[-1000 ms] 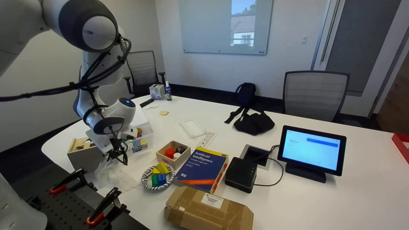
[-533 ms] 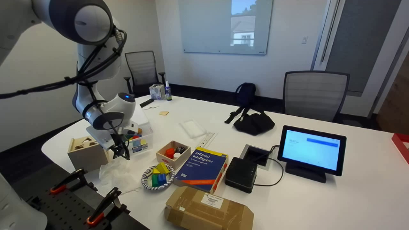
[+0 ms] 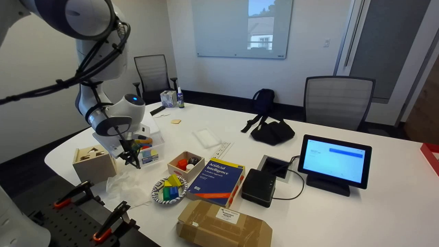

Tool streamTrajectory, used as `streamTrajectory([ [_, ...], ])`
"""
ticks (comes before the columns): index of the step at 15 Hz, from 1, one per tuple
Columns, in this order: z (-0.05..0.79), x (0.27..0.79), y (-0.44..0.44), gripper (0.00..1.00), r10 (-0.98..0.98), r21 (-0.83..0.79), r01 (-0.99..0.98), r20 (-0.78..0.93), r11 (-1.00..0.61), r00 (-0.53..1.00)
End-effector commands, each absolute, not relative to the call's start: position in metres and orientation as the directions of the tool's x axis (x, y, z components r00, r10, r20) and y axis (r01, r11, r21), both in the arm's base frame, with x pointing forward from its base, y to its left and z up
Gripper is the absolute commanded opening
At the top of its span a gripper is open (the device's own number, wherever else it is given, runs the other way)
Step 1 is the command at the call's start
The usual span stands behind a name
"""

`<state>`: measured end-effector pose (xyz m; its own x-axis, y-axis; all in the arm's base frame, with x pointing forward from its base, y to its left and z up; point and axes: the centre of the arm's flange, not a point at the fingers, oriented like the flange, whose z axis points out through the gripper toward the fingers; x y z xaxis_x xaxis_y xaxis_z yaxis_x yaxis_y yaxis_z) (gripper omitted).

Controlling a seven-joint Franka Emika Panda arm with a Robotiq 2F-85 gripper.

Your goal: Use the paper towel to clean the table

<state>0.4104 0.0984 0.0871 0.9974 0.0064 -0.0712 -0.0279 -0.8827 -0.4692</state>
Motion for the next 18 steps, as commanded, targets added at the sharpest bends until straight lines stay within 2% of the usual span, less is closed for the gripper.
streamTrajectory([
  [1, 0.141, 0.38, 0.089, 1.0, -0.137, -0.352, -0.138, -0.027, -0.926, 0.99],
  [9, 0.231, 0.365, 0.079, 1.0, -0.288, -0.163, -0.267, 0.118, -0.95, 0.95],
  [18, 0.298, 0.376, 0.048, 1.0, -0.23, -0.048, -0.225, 0.158, -0.973, 0.96],
])
